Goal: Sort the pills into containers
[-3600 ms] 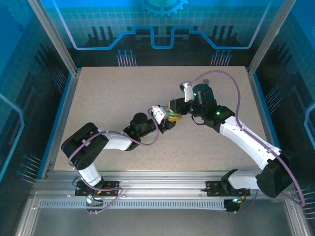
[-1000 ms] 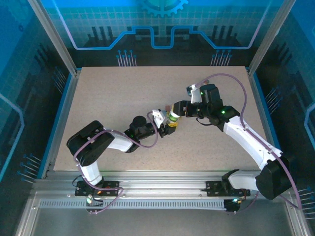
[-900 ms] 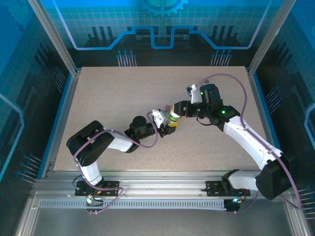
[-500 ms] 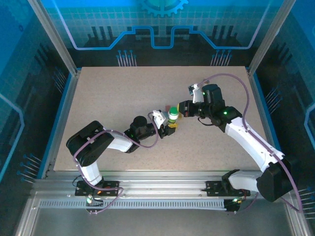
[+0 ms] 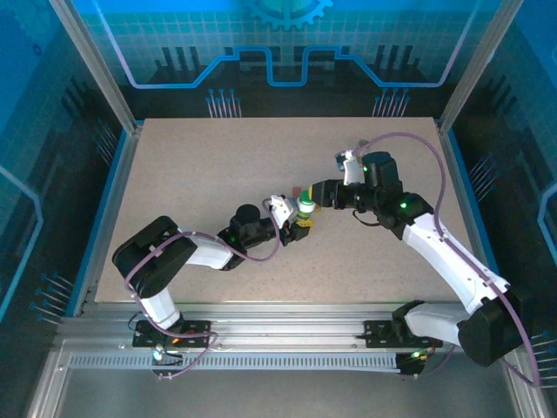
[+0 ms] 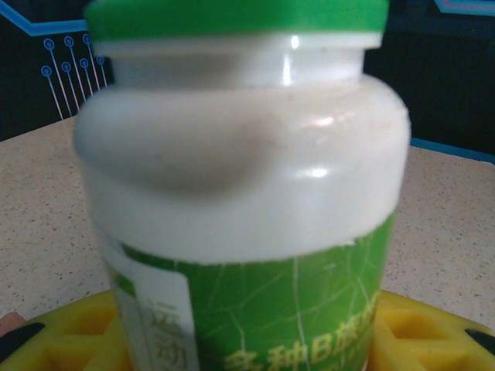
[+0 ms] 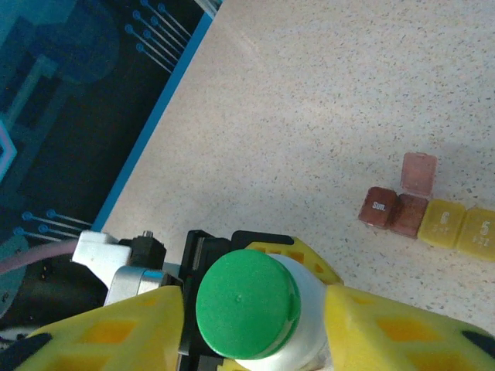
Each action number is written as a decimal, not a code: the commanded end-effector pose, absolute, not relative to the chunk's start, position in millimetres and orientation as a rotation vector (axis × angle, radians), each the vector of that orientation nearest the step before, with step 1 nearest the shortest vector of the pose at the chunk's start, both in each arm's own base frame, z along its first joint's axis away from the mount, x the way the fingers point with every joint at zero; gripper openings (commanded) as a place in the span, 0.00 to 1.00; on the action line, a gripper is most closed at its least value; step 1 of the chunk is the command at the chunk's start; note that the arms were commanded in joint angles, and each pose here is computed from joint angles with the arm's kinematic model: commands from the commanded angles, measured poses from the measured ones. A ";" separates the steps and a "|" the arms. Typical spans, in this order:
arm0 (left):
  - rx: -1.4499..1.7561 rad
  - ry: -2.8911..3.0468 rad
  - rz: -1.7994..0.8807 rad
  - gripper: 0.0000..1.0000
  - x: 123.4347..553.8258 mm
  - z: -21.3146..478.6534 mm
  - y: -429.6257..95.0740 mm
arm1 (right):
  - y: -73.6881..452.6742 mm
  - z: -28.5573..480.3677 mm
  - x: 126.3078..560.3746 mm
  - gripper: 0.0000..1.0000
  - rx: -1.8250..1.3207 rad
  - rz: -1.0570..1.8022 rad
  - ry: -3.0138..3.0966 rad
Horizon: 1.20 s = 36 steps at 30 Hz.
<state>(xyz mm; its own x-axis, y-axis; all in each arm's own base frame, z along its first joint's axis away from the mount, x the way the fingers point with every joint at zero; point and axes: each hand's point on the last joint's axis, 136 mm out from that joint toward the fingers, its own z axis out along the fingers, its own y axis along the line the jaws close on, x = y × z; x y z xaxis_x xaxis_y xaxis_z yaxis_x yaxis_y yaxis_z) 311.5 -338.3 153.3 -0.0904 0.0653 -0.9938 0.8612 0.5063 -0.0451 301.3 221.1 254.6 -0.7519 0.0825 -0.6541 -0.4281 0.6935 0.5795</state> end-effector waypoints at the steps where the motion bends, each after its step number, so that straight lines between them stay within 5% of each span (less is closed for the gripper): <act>1: 0.830 1.462 -0.800 0.00 315.4 175.8 -338.9 | 224.9 253.4 297.2 0.57 -0.335 1.000 2.279; 8: 0.830 1.460 -0.814 0.00 315.5 177.6 -340.8 | 235.5 239.2 299.7 0.66 -0.384 0.982 2.329; 20: 0.832 1.478 -0.813 0.00 317.2 172.7 -341.6 | 241.2 229.4 298.4 0.65 -0.460 0.914 2.375; 26: 0.828 1.476 -0.826 0.00 316.9 174.3 -342.5 | 234.0 218.6 301.6 0.50 -0.465 0.834 2.408; 36: 0.836 1.477 -0.857 0.00 313.5 177.3 -345.1 | 217.0 204.8 321.4 0.00 -0.336 0.728 2.401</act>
<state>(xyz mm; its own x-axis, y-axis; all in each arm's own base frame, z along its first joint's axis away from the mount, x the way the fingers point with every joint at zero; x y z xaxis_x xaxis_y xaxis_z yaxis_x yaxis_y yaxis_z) 313.2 -337.5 144.3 -0.1343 0.0888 -0.9870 0.8570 0.5105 -0.0707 305.4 235.8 221.1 -0.7865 -0.1011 -0.6092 -0.4708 0.7366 0.4856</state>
